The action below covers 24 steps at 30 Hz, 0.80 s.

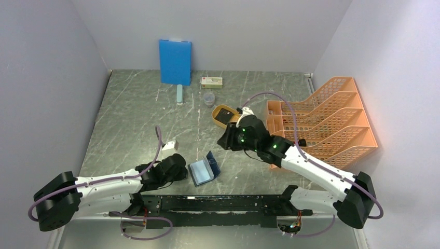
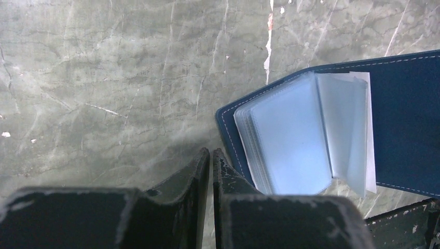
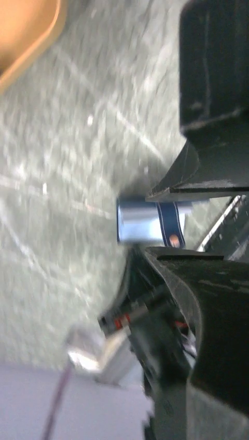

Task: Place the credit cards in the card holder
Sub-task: Close the card holder at the center of the board.

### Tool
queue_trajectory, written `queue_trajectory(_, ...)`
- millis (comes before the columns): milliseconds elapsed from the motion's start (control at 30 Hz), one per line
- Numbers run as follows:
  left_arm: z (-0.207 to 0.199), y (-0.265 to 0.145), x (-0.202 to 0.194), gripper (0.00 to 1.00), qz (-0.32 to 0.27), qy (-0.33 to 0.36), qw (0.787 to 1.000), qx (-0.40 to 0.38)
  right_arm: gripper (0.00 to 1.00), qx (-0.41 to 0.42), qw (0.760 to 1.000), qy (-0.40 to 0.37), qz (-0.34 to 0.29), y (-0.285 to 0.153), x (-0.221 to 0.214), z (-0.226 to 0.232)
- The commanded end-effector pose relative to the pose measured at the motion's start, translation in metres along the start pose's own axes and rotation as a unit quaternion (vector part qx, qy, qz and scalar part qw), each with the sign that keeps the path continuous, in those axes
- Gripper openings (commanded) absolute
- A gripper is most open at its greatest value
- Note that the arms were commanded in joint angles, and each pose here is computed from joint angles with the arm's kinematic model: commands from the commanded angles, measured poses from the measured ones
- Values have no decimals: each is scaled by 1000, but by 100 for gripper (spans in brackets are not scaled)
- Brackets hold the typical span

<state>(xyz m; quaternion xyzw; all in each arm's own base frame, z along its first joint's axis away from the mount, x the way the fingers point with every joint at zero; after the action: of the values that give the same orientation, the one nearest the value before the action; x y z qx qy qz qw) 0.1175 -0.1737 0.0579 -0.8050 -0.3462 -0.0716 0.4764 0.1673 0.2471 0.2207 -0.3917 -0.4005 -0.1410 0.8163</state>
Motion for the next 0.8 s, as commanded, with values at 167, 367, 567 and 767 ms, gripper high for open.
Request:
queue_trajectory(167, 15, 9, -3, 14, 1, 19, 999, 37, 26, -83, 989, 12, 123, 47, -79, -66)
queue_trajectory(367, 8, 13, -6, 14, 13, 30, 999, 30, 25, -24, 991, 14, 134, 64, -89, -49)
queue_trajectory(567, -1, 18, -11, 14, 31, 37, 999, 10, 26, 31, 988, 18, 148, 67, -101, -30)
queue_trajectory(767, -6, 21, -14, 12, 44, 40, 998, 6, 26, 47, 985, 17, 163, 69, -116, -14)
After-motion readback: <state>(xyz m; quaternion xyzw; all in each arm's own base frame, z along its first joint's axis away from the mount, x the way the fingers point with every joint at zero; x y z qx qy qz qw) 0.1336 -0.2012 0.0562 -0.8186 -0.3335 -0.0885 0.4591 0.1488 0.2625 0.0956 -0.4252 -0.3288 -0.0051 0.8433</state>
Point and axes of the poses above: each gripper's point midway between its finger pads, its own y axis out along the fingers, its own z axis along the line the jaws close on, x = y × z, the point moved 6 cm from there along -y, back along the fingers, and after that the axes turned 14 degrees about -y, right-handed, at the moved point
